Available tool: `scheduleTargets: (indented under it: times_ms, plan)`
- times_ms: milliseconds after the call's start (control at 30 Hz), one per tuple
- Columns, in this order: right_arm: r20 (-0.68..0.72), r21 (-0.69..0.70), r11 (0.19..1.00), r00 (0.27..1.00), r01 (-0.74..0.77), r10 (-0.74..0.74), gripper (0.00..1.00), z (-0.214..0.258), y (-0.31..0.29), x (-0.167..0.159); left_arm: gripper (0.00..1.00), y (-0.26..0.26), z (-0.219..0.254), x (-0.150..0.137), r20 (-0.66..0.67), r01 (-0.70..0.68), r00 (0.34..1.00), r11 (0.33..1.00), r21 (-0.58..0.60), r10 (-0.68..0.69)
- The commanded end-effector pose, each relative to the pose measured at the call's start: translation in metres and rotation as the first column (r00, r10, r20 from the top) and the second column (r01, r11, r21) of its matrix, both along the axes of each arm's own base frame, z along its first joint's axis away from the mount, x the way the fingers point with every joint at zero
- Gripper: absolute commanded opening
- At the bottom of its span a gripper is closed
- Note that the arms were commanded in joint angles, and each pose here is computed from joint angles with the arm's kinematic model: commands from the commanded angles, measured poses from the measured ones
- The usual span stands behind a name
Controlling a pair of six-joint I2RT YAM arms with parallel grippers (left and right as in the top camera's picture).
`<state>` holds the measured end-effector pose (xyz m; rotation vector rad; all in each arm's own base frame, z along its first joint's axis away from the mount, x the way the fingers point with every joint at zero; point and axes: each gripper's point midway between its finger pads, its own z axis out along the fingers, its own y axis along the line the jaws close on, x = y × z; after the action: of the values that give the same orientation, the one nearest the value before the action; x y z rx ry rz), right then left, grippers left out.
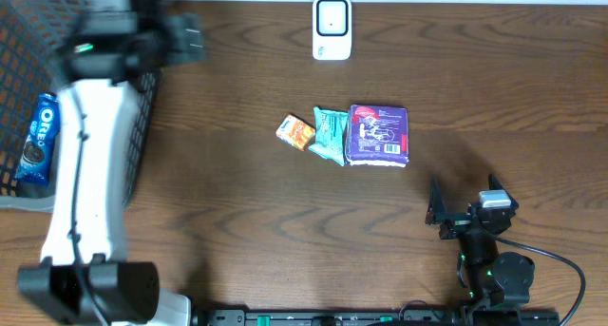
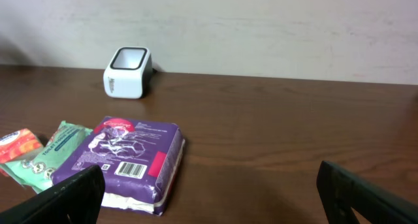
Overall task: Scan the item barcode
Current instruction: 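Carry the orange pack out and set it left of the wipes, then move the left gripper back into the basket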
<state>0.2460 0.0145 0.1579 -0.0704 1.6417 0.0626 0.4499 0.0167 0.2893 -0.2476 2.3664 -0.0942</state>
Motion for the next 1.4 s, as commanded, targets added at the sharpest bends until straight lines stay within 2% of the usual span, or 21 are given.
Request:
scheduleTargets:
  times_ms: [0,133,267,367,433,633,900,1067,1233,1367]
  plan:
    - [-0.002,0.011,1.000,1.000,0.002,-0.002,0.99,-0.001,-0.001,0.000,0.79,0.103,0.017,-0.018,0.050,-0.333,0.942,0.916,0.221,0.331]
    - [-0.002,0.011,1.000,1.000,0.002,-0.002,0.99,-0.001,-0.001,0.000,0.80,0.171,0.011,-0.042,0.044,-0.502,0.855,0.802,0.323,0.517]
    - [-0.002,0.011,1.000,1.000,0.002,-0.002,0.99,-0.001,-0.001,0.000,0.79,0.207,-0.012,-0.054,-0.007,-0.556,0.804,0.755,0.347,0.595]
    - [-0.002,0.011,1.000,1.000,0.002,-0.002,0.99,-0.001,-0.001,0.000,0.80,0.237,-0.031,-0.064,-0.040,-0.594,0.742,0.684,0.424,0.670]
    - [-0.002,0.011,1.000,1.000,0.002,-0.002,0.99,-0.001,-0.001,0.000,0.80,0.248,-0.045,-0.067,-0.071,-0.592,0.723,0.669,0.450,0.688]
    - [-0.002,0.011,1.000,1.000,0.002,-0.002,0.99,-0.001,-0.001,0.000,0.80,0.263,-0.100,-0.066,-0.212,-0.518,0.703,0.692,0.502,0.679]
    - [-0.002,0.011,1.000,1.000,0.002,-0.002,0.99,-0.001,-0.001,0.000,0.80,0.268,-0.167,-0.054,-0.335,-0.434,0.684,0.731,0.526,0.648]
    - [-0.002,0.011,1.000,1.000,0.002,-0.002,0.99,-0.001,-0.001,0.000,0.80,0.259,-0.215,-0.046,-0.445,-0.353,0.700,0.812,0.464,0.558]
    - [-0.002,0.011,1.000,1.000,0.002,-0.002,0.99,-0.001,-0.001,0.000,0.80,0.268,-0.237,-0.048,-0.471,-0.340,0.684,0.815,0.469,0.557]
    - [-0.002,0.011,1.000,1.000,0.002,-0.002,0.99,-0.001,-0.001,0.000,0.80,0.280,-0.236,-0.049,-0.447,-0.371,0.682,0.801,0.470,0.578]
